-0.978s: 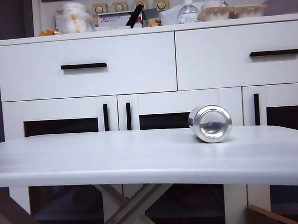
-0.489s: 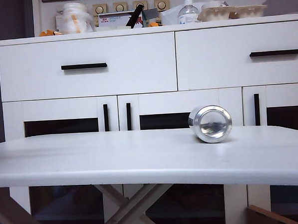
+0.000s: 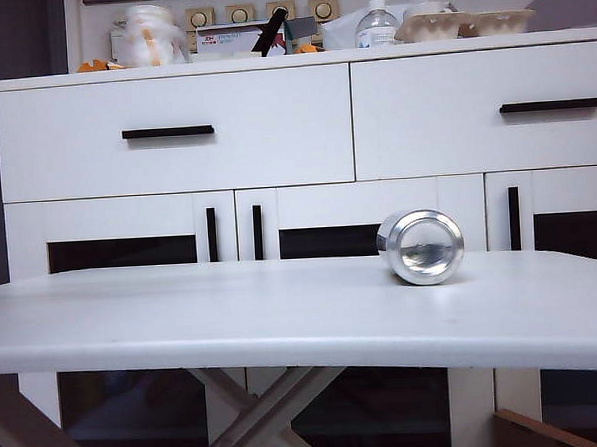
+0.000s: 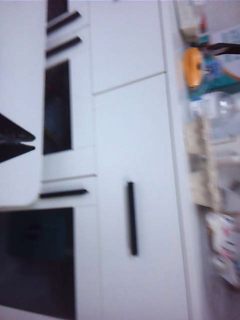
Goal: Pick up a can of beer from the white table, open the left drawer, place the beer inside the drawer, and finally close the drawer.
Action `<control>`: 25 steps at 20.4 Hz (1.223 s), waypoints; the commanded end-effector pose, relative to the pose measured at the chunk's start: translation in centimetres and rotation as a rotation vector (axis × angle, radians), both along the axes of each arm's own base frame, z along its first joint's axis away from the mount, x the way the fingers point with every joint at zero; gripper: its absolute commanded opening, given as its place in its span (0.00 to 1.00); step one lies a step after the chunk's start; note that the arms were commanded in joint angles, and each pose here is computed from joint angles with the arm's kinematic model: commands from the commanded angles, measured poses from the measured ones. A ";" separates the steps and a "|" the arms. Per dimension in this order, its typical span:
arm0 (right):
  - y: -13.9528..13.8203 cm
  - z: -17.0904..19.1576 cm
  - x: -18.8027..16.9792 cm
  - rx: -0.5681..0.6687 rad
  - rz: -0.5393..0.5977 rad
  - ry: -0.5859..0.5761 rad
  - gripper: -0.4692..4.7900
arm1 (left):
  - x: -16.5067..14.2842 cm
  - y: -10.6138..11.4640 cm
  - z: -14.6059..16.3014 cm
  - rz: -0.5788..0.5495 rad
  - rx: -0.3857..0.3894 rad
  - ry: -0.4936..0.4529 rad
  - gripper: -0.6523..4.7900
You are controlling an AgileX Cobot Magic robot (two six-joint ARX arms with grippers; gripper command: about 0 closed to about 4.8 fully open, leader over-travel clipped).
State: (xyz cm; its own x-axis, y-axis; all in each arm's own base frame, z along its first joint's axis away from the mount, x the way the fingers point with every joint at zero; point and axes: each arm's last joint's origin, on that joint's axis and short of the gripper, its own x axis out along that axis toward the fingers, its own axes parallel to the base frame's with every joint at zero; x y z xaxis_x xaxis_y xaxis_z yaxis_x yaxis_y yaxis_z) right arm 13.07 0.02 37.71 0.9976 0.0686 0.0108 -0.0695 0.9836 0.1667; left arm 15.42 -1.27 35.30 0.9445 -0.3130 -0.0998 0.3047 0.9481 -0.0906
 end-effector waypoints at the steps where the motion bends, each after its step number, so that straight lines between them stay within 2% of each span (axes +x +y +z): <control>1: 0.3 2.2 2.1 0.028 0.066 0.122 0.08 | 0.0 -0.1 2.1 -0.032 -0.002 -0.005 0.11; 3: 0.7 3.8 4.1 0.062 0.145 0.173 0.08 | -0.1 -0.1 3.2 -0.033 -0.002 -0.033 0.11; 6: 2.0 5.2 7.1 0.135 0.245 0.262 0.08 | -0.3 -0.3 4.5 -0.105 -0.008 -0.049 0.11; 8: 3.0 5.3 9.0 0.139 0.279 0.340 0.08 | -0.3 -0.4 5.2 -0.160 0.006 -0.046 0.11; 11: 5.0 4.6 11.5 0.202 0.324 0.442 0.08 | -0.6 -0.6 6.2 -0.215 0.007 -0.062 0.11; 17: 9.3 0.5 16.1 0.188 0.379 0.616 0.08 | -0.7 -0.6 6.7 -0.214 0.008 -0.080 0.11; 18: 9.9 -0.5 16.9 0.177 0.386 0.651 0.14 | -0.7 -0.6 6.7 -0.215 0.008 -0.080 0.11; 19: 10.3 -1.2 17.4 0.163 0.394 0.671 0.33 | -0.7 -0.6 6.7 -0.215 0.008 -0.080 0.11; 20: 10.8 -2.2 18.1 0.161 0.406 0.709 0.72 | -0.6 -0.6 6.7 -0.214 0.008 -0.081 0.11; 21: 11.1 -3.0 18.6 0.162 0.421 0.739 0.99 | -0.6 -0.6 6.7 -0.215 0.008 -0.082 0.11; 25: 11.8 -5.9 20.3 0.133 0.440 0.839 1.00 | -0.6 -0.6 6.8 -0.210 0.009 -0.098 0.11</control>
